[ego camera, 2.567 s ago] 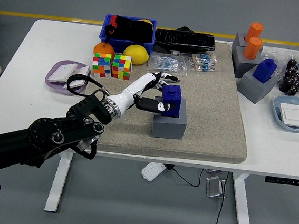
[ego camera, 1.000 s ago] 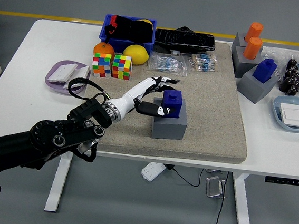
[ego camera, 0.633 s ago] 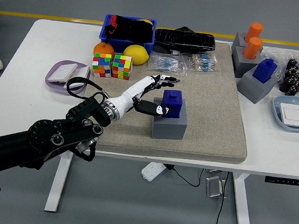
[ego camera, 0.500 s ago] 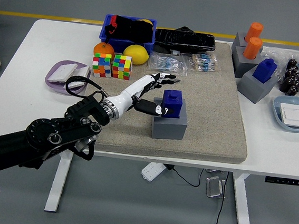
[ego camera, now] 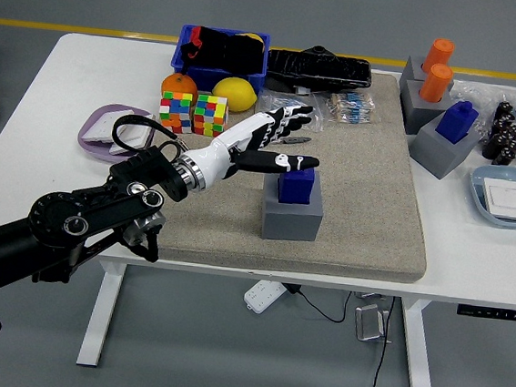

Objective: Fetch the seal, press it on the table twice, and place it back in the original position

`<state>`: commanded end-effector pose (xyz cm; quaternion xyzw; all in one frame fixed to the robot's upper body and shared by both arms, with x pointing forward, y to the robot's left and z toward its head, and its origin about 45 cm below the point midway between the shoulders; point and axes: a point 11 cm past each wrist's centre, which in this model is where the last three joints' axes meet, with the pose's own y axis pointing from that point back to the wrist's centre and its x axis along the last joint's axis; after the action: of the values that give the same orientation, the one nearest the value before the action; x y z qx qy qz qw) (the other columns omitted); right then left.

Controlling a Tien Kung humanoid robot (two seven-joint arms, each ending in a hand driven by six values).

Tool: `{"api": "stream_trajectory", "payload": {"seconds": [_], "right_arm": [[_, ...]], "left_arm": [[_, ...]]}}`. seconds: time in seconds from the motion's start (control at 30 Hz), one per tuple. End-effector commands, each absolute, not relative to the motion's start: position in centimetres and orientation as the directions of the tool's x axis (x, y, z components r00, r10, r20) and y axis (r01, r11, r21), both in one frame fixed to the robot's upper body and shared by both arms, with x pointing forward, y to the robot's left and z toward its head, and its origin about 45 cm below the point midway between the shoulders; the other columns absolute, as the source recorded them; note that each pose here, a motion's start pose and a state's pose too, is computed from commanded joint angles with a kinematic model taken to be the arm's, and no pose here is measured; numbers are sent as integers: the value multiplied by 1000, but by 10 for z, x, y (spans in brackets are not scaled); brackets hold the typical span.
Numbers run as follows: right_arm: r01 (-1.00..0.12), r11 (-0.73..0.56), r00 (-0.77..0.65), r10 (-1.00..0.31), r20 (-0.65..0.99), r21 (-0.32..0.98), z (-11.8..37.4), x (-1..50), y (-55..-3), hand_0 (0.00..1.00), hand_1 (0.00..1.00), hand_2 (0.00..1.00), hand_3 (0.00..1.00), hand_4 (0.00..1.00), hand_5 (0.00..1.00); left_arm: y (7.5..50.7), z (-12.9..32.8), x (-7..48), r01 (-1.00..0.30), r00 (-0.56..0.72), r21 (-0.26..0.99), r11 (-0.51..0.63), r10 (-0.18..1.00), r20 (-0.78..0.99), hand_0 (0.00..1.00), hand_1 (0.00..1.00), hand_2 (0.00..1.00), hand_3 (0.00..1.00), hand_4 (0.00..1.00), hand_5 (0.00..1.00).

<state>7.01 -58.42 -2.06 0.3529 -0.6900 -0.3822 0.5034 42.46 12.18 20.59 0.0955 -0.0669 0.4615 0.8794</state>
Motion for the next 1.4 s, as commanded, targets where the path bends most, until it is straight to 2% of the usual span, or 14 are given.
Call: {"api": "stream_trajectory", "payload": {"seconds": [0.03,0.2,0.23,0.4,0.43,0.6,0.63,0.87,1.4], "right_arm": [[-102,459,-244,-871,425,883,-21,70,-584,880,743,726,756,852,540],[-99,459,-244,-871,426,883,-21,68,-584,880,743,726,756,852,540],[-98,459,-244,-871,426,883,-21,68,-584,880,743,726,756,853,541],[-97,458,-248,-871,424,884,-22,67,-584,880,743,726,756,853,541],[-97,458,-248,-871,424,884,-22,67,-584,880,743,726,755,853,541],[-101,457,-250,-871,422,884,-22,69,-583,880,743,726,755,853,541],[-101,457,-251,-871,422,884,-22,69,-583,880,744,726,756,852,541],[-91,456,-257,-870,422,885,-24,65,-581,880,743,725,756,852,543],[-111,464,-262,-867,424,879,-19,74,-585,880,743,725,755,851,545]], "left_arm": [[129,207,428,-841,540,97,532,817,202,998,998,998,998,998,559],[181,211,447,-935,352,24,354,916,192,998,998,998,998,998,559],[195,211,450,-951,307,17,309,933,190,998,998,998,998,998,425],[241,200,455,-983,182,32,179,961,209,998,998,998,998,998,425],[244,199,455,-984,176,35,172,961,213,980,994,966,935,931,175],[282,184,451,-994,99,76,83,965,244,980,994,966,935,931,175],[290,181,450,-994,83,85,64,966,247,965,961,931,921,906,135],[329,177,444,-995,-10,95,-34,970,243,959,949,924,915,890,121],[359,195,442,-993,-86,56,-100,973,216,953,940,917,912,879,107]]}}
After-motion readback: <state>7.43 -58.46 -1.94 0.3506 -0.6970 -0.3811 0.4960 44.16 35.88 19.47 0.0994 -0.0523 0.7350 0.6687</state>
